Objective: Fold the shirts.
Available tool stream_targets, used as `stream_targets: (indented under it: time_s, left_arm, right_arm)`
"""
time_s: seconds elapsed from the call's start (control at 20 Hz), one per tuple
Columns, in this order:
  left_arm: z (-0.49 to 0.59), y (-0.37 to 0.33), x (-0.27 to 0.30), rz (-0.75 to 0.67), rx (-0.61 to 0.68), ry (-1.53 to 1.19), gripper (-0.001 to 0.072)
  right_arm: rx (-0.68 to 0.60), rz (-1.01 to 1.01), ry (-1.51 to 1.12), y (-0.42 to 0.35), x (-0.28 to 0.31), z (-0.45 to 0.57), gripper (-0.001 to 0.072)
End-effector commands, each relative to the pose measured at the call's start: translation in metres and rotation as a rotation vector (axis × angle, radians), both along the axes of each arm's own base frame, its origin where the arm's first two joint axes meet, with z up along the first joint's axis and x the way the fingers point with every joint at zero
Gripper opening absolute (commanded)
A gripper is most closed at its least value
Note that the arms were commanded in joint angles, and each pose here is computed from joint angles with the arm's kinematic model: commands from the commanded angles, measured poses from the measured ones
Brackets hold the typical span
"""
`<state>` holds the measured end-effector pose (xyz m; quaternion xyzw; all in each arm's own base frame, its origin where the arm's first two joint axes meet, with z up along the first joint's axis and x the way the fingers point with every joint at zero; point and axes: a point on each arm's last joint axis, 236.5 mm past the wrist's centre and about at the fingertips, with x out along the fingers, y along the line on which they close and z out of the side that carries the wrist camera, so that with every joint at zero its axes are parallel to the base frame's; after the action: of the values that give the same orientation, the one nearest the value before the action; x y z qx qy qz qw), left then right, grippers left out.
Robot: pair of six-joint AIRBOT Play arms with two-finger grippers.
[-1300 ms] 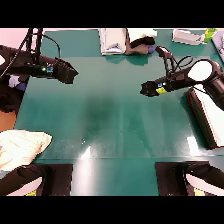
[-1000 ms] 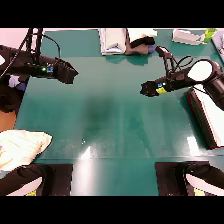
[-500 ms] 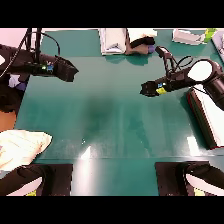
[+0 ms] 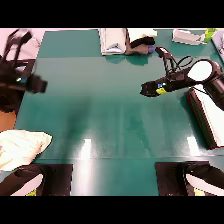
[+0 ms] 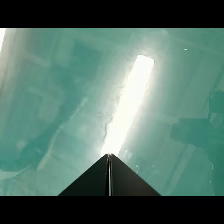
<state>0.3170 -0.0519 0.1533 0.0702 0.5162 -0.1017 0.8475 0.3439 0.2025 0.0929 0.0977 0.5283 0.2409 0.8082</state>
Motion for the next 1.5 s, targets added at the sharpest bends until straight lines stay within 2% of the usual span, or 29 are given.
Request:
stream_targets:
  time_s: [0.0,0.05,0.1,0.15,0.2,0.6,0.65,0.7,0.75,0.8,0.9,1.0,1.1,1.3,1.45]
  left_arm:
    - [-0.054,0.084,-0.071,0.225,0.132,0.244,0.0027]
    - [-0.074,0.099,-0.092,0.275,0.155,0.316,0.0028]
    - [-0.093,0.108,-0.107,0.305,0.164,0.378,0.0072]
    - [-0.112,0.112,-0.121,0.33,0.161,0.432,0.043]
    - [-0.131,0.116,-0.131,0.364,0.161,0.466,0.0643]
    - [-0.21,0.116,-0.175,0.382,0.184,0.61,0.0638]
    - [-0.211,0.116,-0.177,0.396,0.182,0.616,0.0592]
    - [-0.21,0.116,-0.178,0.402,0.181,0.622,0.0314]
    - [-0.209,0.115,-0.18,0.401,0.181,0.628,0.0089]
    - [-0.206,0.115,-0.177,0.394,0.182,0.624,0.0026]
    - [-0.179,0.111,-0.151,0.393,0.14,0.532,0.0025]
    - [-0.109,0.094,-0.096,0.348,0.08,0.259,0.0023]
    - [-0.02,0.069,-0.059,0.246,0.061,-0.016,0.0023]
    - [0.116,-0.01,-0.043,-0.018,-0.047,-0.363,0.0022]
    - [0.159,-0.063,-0.042,-0.201,-0.091,-0.442,0.0021]
  right_arm:
    - [0.0,0.0,-0.001,0.0,0.0,0.0,0.0024]
    - [0.0,0.0,-0.002,0.0,0.0,0.0,0.0024]
    - [0.001,-0.001,-0.003,0.0,0.001,0.0,0.0024]
    - [0.001,-0.002,-0.004,0.0,0.001,0.0,0.0024]
    - [0.001,-0.002,-0.005,0.0,0.001,0.0,0.0024]
    - [0.002,-0.003,-0.006,0.0,0.002,0.001,0.0024]
    - [0.002,-0.003,-0.007,0.0,0.002,0.001,0.0024]
    - [0.003,-0.004,-0.01,0.0,0.003,0.001,0.0024]
    - [0.005,-0.006,-0.014,0.001,0.003,0.002,0.0024]
    - [0.007,-0.007,-0.019,0.001,0.004,0.003,0.0023]
    - [0.025,-0.017,-0.063,0.001,0.005,0.017,0.0023]
    - [0.06,-0.028,-0.152,0.001,0.007,0.048,0.0023]
    - [0.092,-0.034,-0.271,-0.001,0.01,0.096,0.0023]
    - [0.163,-0.039,-0.485,-0.003,0.007,0.192,0.0023]
    - [0.187,-0.069,-0.584,-0.016,0.008,0.24,0.0023]
